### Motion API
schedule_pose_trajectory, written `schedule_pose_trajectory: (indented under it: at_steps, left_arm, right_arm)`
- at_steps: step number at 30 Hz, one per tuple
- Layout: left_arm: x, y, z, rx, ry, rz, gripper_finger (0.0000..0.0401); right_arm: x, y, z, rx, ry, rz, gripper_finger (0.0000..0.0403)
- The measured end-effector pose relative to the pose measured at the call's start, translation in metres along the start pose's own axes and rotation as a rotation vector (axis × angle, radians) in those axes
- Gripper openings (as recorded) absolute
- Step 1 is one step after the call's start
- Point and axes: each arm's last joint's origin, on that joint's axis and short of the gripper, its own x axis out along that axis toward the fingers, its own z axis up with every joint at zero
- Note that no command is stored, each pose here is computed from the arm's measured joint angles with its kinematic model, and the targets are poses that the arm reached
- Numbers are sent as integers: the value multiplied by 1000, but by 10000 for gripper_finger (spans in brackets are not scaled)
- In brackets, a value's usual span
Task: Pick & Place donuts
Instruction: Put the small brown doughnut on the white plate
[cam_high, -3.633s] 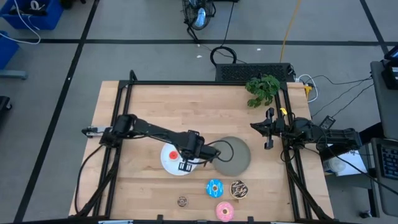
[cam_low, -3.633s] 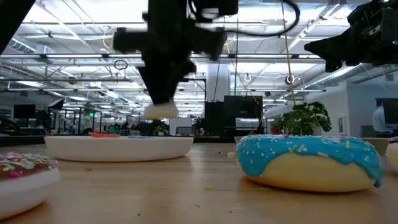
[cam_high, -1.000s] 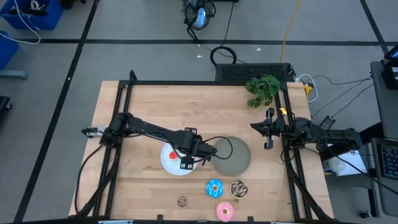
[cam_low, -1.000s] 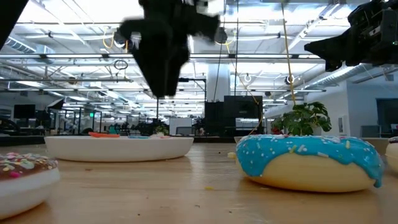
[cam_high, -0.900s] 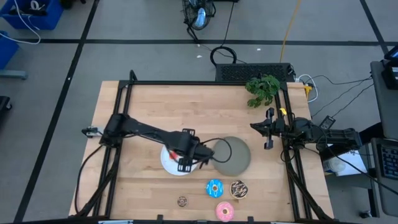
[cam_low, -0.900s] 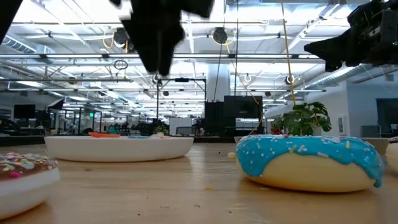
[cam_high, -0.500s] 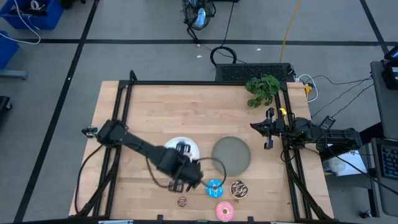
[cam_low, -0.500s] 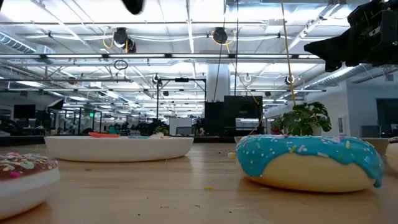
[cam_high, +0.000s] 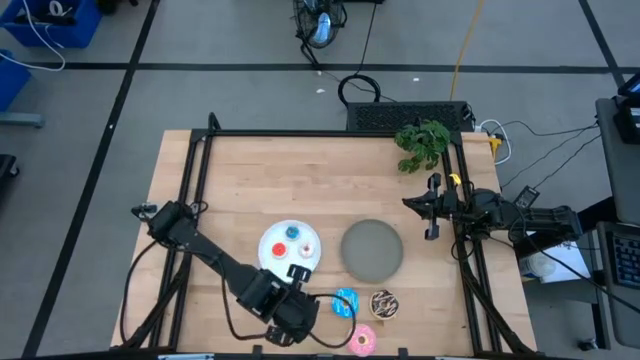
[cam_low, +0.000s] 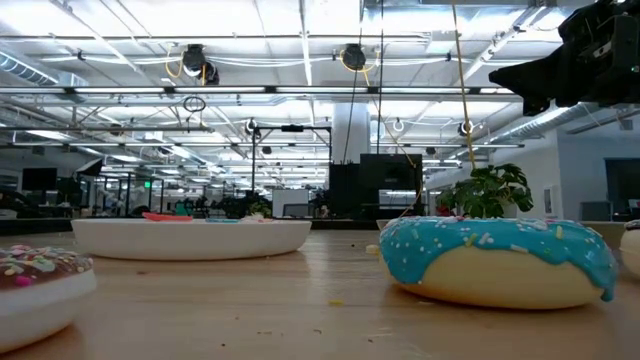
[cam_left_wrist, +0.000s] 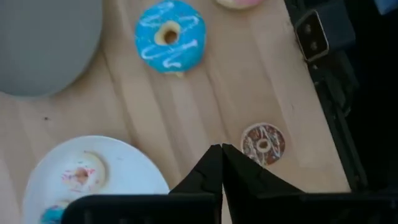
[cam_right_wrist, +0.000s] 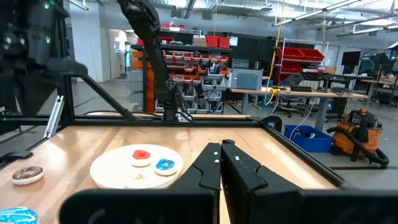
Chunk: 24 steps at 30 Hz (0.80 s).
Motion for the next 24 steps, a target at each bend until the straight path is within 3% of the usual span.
schedule_pose_trajectory:
  at_steps: [13, 18, 24]
  left_arm:
    - [32, -11, -10, -128, -5, -65, 228]
    - [34, -9, -9, -183, -3, -76, 263]
    - [35, -4, -8, -251, 7, -83, 271]
  right_arm:
    - [0, 0, 1, 15, -5, 0, 0]
    - [0, 0, 0, 15, -4, 0, 0]
    - [0, 0, 0, 15, -4, 0, 0]
